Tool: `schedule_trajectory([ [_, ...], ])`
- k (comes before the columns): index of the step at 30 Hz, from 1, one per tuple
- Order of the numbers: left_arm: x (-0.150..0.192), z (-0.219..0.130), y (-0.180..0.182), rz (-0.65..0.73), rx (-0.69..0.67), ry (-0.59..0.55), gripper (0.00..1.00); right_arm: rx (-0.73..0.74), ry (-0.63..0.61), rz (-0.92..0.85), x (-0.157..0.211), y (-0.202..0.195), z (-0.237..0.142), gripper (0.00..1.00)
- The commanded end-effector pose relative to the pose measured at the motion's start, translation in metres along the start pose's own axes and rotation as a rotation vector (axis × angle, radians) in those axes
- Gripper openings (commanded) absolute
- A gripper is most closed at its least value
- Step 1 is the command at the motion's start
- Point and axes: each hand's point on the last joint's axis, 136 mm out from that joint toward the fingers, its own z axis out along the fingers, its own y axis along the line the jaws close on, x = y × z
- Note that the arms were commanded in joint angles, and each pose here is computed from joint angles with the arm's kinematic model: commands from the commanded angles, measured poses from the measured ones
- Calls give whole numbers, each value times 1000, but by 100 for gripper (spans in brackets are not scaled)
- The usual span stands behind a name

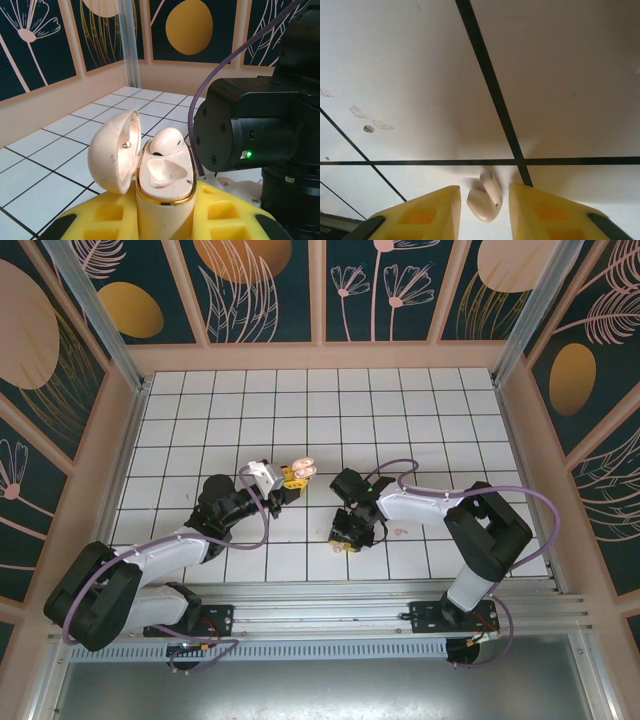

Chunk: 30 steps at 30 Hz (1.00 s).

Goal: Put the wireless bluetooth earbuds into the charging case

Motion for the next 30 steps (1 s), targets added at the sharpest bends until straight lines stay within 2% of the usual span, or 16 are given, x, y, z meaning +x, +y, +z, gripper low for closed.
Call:
schedule_trajectory([
  [1, -8, -2, 0, 22, -8, -20, 11, 5, 1, -28, 1, 4, -2, 39],
  [6, -8, -2, 0, 20, -10, -21, 11, 2, -37, -89, -8, 14, -23, 39],
  [11, -10, -2, 1, 19, -14, -23, 11, -68, -55, -178, -22, 41, -36, 30],
  [15, -10, -3, 2, 23, -21, -20, 11, -74, -12, -198, -21, 43, -26, 28],
  [30, -7, -1, 3, 15, -24, -10, 11, -71, 87, -243, -12, 33, 9, 30],
])
